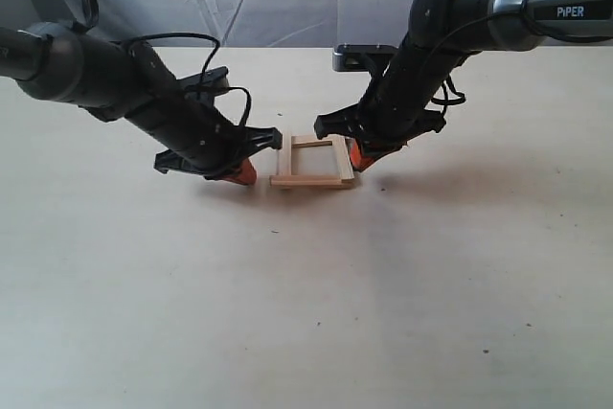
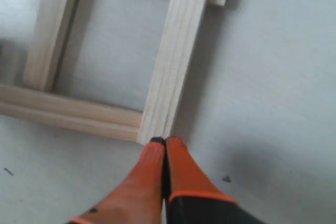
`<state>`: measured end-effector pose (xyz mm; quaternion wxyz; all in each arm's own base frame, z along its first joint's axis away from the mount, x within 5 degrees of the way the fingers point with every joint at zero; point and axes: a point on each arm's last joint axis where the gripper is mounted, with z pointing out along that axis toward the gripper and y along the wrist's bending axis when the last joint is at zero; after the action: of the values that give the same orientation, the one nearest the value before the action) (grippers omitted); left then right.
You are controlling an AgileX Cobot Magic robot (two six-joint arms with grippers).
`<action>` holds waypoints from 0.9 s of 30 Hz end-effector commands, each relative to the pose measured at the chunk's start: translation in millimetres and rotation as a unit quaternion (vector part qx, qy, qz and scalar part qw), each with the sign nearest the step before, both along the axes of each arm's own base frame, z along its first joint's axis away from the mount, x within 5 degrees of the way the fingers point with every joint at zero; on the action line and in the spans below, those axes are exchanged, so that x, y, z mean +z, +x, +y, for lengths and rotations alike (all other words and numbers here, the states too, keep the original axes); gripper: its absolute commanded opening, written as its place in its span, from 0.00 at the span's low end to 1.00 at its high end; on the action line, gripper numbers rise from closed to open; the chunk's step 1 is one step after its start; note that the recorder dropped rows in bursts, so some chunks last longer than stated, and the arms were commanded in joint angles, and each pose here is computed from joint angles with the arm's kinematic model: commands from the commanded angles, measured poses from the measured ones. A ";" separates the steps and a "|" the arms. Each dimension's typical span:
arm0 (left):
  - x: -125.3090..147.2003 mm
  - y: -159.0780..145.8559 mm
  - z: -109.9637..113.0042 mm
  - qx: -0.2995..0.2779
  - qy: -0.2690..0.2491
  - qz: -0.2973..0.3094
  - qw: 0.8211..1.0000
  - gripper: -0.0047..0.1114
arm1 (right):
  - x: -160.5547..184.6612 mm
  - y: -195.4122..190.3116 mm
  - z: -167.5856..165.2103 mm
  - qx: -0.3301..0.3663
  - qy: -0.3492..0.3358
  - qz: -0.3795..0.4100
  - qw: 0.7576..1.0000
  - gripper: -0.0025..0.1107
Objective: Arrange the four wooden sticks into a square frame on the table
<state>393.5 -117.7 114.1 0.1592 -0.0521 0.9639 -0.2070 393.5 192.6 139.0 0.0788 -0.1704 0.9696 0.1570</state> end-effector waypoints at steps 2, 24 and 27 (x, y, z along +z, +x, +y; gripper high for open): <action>31.1 3.4 28.2 0.017 -0.002 -0.024 1.000 0.04 | 11.5 0.7 -2.1 -0.005 0.005 -0.015 1.000 0.01; 170.9 -182.7 90.3 0.029 0.134 -0.241 0.961 0.04 | 130.8 -161.6 -127.0 -0.121 -0.015 -0.239 0.963 0.01; 171.3 -216.2 93.9 0.024 0.137 -0.283 0.949 0.04 | 135.2 -204.3 -140.9 -0.127 -0.004 -0.314 0.941 0.01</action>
<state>204.4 -26.0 286.9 0.4056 -0.0044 0.9108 -0.0773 222.4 64.0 273.0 0.3382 -0.0859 0.9328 0.0899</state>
